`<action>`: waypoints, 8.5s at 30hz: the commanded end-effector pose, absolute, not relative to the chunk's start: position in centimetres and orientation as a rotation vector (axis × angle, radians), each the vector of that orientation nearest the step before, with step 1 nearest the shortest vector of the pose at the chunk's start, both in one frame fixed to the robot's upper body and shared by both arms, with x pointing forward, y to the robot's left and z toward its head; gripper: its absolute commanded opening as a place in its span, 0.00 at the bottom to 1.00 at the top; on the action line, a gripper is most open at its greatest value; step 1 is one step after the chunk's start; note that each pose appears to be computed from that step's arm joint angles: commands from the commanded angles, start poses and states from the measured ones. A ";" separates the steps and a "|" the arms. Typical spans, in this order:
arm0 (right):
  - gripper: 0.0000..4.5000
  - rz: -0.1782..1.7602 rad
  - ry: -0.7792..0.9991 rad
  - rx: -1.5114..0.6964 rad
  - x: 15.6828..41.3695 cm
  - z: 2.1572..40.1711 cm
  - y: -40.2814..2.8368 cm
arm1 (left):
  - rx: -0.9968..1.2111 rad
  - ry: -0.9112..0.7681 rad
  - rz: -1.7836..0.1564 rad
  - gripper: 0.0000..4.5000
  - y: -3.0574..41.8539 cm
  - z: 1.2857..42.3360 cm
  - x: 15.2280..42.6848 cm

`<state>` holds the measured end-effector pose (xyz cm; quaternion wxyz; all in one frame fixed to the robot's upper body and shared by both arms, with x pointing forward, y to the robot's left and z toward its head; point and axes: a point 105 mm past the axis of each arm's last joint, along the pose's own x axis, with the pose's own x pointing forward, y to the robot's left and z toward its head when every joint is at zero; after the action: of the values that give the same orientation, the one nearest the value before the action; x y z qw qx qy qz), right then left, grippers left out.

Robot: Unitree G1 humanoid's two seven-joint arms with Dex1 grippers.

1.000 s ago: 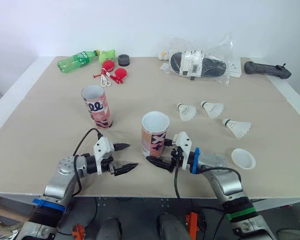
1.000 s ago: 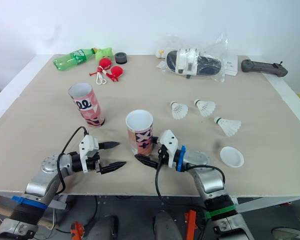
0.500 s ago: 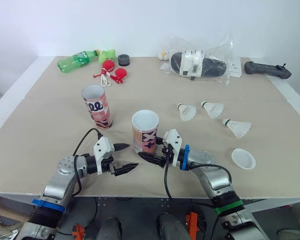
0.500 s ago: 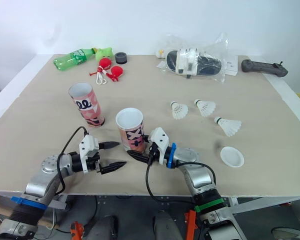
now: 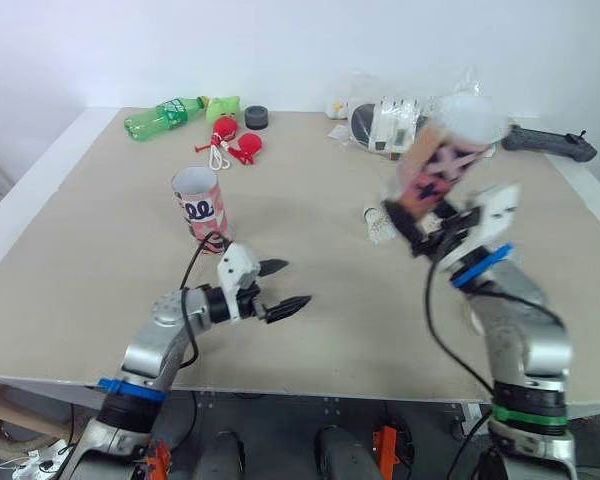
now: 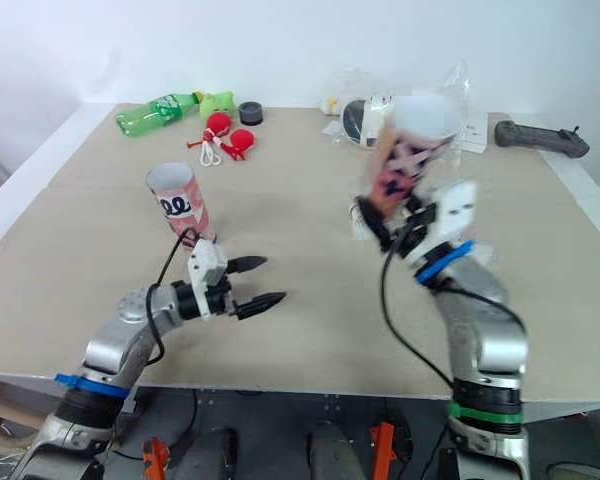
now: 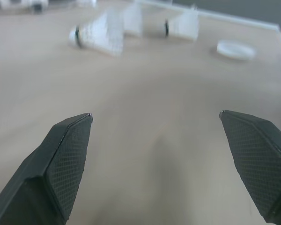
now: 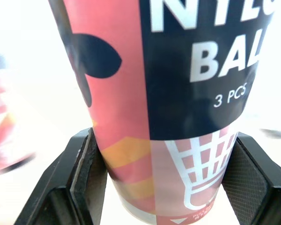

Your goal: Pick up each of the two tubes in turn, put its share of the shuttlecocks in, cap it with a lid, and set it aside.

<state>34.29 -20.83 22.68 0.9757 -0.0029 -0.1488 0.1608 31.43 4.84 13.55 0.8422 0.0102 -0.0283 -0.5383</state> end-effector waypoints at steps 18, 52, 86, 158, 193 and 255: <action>0.72 -0.698 -0.087 -0.011 29.3 15.4 -41.7 | 0.015 -0.233 -1.365 1.00 -5.0 20.2 30.7; 1.00 -0.425 -0.253 -0.087 24.3 17.4 -33.4 | 0.011 -0.198 -1.282 1.00 -2.1 18.2 31.4; 1.00 1.228 -0.031 -0.281 27.9 20.6 -9.2 | 0.061 -0.080 -0.141 1.00 16.9 11.6 32.4; 1.00 0.159 -0.013 -0.239 37.3 15.2 -16.1 | 0.747 0.433 -1.306 0.69 13.7 14.6 33.0; 0.02 0.762 -0.286 -0.307 35.3 23.4 -11.7 | 0.816 0.539 -1.286 0.69 12.8 14.4 32.7; 0.99 0.117 0.183 -0.134 27.7 15.5 -30.6 | 0.787 0.525 -1.375 0.69 11.0 13.0 32.6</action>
<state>27.27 -30.58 14.82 0.9908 -0.0525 0.1068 0.0651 33.41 11.79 14.13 0.6937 0.3558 0.2220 -0.5856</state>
